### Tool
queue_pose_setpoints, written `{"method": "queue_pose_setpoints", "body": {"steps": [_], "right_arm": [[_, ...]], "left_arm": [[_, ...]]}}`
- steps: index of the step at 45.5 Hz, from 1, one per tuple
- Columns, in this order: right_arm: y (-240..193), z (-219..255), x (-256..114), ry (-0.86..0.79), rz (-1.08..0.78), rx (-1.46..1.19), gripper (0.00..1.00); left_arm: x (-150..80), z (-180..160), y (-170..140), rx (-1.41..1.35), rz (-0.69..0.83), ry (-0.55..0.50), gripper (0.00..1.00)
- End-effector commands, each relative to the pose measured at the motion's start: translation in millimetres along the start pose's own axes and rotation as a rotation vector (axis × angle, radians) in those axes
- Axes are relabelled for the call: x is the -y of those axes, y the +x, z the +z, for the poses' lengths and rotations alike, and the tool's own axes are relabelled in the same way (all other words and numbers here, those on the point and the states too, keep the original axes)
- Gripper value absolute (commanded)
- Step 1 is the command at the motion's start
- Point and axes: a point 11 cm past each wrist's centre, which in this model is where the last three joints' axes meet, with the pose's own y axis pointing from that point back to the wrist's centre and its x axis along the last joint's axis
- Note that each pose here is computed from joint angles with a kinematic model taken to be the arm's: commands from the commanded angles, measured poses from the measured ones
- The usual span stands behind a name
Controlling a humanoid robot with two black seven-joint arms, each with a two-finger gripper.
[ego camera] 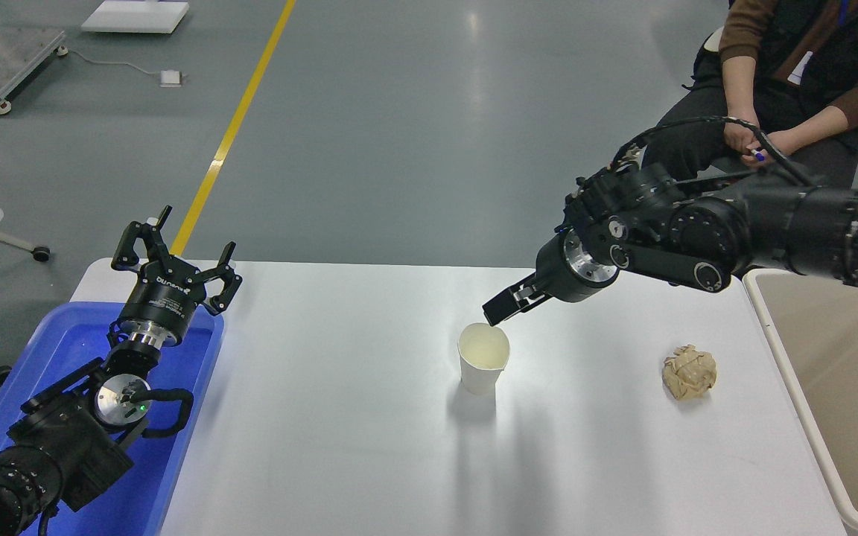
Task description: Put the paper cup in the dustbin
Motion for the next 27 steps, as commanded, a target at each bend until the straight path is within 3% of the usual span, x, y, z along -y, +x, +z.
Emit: {"method": "queue_pose_setpoints", "body": {"steps": [1, 27], "right_arm": [[-1, 3, 8, -0.052, -0.006, -0.021, 1.0], [-6, -18, 40, 0.001, 0.05, 0.016, 1.0]], "left_arm": [[0, 0, 0, 0.0, 0.0, 0.0, 1.0], [0, 0, 0, 0.0, 0.0, 0.001, 1.0]]}}
